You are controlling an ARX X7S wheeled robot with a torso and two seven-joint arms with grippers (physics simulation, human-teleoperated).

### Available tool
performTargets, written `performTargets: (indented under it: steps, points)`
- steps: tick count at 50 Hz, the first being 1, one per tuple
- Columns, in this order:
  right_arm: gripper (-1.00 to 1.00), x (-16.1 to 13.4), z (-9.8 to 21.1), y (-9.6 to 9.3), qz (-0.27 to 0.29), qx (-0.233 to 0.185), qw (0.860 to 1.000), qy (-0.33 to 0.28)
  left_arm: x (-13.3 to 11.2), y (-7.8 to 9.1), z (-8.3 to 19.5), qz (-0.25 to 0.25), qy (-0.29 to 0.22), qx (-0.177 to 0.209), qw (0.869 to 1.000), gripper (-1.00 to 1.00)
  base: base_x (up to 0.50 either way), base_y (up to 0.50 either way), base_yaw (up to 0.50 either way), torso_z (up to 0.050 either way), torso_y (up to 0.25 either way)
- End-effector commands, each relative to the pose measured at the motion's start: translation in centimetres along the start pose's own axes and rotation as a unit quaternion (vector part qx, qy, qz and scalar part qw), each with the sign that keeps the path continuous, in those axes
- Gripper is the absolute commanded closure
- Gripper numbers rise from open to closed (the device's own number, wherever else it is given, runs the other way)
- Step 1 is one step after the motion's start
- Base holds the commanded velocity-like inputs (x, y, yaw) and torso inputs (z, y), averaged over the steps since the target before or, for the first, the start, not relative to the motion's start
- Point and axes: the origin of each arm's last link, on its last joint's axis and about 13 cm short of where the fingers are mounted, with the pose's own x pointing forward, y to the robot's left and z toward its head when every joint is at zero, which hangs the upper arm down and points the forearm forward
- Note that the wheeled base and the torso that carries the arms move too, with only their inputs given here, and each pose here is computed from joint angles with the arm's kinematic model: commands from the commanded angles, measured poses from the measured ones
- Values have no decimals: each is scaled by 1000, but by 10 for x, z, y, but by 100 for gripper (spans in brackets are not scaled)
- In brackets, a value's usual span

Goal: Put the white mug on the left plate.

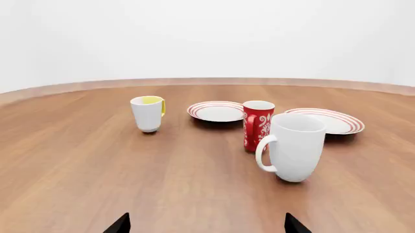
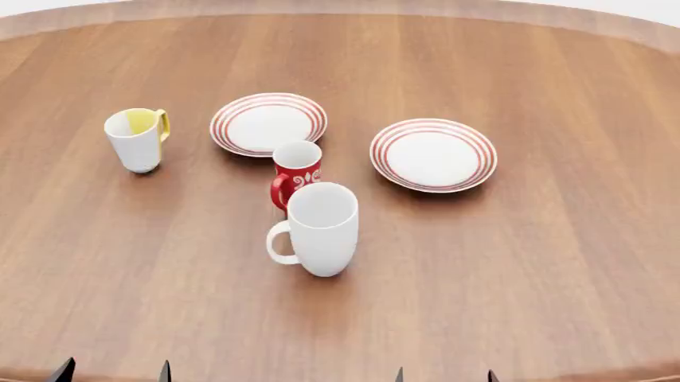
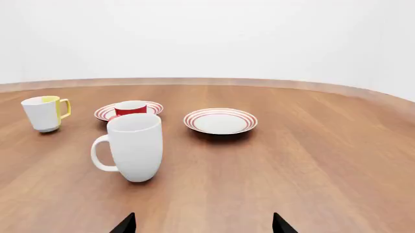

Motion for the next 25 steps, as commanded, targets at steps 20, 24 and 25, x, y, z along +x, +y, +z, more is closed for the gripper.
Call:
performTargets:
  steps: [20, 24, 25]
  points:
    - [-100, -4, 2, -5, -6, -21, 1000, 5, -16, 3, 9, -6, -22, 42, 999, -100, 40, 0, 0, 0, 0]
    - [-100, -7, 4, -3, -3, -24, 1000, -1, -18, 5, 11, -3, -27, 43, 999, -100, 261, 0, 0, 0, 0]
    - [-100, -8, 6, -3, -3, -25, 1000, -5, -18, 5, 11, -2, -28, 44, 999, -100, 312, 0, 0, 0, 0]
